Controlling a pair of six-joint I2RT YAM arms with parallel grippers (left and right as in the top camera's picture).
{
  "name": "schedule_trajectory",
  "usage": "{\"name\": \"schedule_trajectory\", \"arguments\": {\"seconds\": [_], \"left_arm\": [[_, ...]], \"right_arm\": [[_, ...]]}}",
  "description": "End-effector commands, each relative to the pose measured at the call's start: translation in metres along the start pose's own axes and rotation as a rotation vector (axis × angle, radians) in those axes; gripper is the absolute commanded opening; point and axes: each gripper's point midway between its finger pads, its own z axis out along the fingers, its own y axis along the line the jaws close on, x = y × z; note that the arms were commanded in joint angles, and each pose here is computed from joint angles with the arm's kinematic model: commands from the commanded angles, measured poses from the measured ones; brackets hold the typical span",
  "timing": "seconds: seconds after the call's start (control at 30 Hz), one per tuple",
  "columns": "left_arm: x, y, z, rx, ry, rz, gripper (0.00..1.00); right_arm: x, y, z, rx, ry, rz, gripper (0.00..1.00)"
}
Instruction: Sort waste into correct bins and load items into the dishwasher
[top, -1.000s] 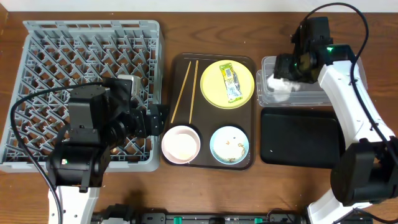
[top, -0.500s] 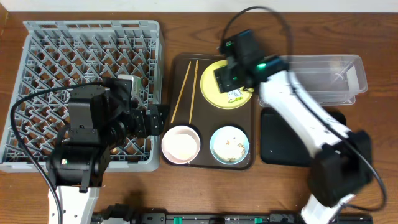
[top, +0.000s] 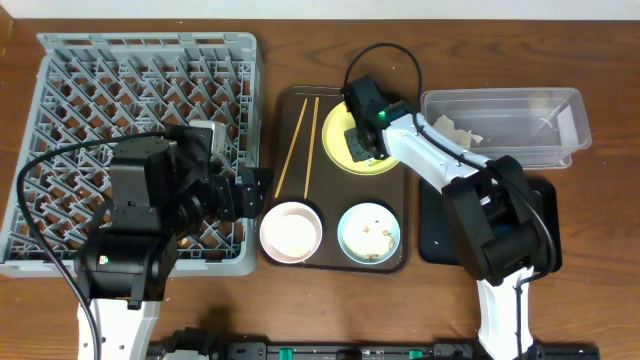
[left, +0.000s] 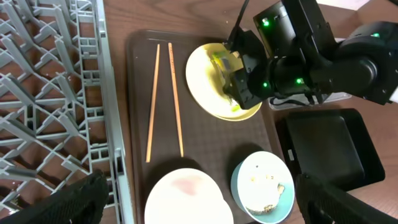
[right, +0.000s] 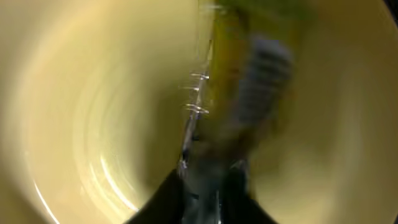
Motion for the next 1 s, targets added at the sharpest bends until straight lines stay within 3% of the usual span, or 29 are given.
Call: {"name": "schedule_trajectory", "arguments": {"seconds": [0.0,0.27,0.4,0.57,0.6,0.63,0.67,0.7,0.97], "left_arm": [[-0.008,-0.007,-0.005,0.020,-0.020,0.007,0.96],[-0.008,-0.007,-0.005,0.020,-0.020,0.007,0.96],[-0.008,-0.007,-0.005,0.020,-0.020,0.007,0.96],[-0.008,-0.007,-0.005,0.020,-0.020,0.007,0.96],[-0.008,-0.007,-0.005,0.020,-0.020,0.007,0.97],[-0.008,-0.007,-0.005,0.020,-0.020,0.007,0.96],[-0.008,-0.007,-0.005,0.020,-0.021,0.008,0.97],[-0.008,-0.007,-0.005,0.020,-0.021,0.008,0.97],[-0.008,-0.007,-0.005,0.020,-0.020,0.007,0.97]], "right_arm": [[-0.009,-0.002,-0.013,-0.012,-0.026,0.052,0.03],[-0.037,-0.050,-0.109,-0.131,-0.141,0.294,0.01],[-0.021,-0.110,-0.139,-0.088,-0.121,0.530,0.01],[0.007,-0.172,-0.139,-0.021,-0.062,0.724,0.01],[0.010,-0.180,-0.138,-0.013,-0.057,0.745,0.13],[0.014,-0.189,-0.136,-0.004,-0.050,0.783,0.50],[0.017,-0.198,-0.135,0.000,-0.048,0.825,0.66],[0.017,-0.202,-0.135,-0.018,-0.050,0.851,0.73],[-0.011,-0.183,-0.167,-0.192,-0.171,0.680,0.66]]}}
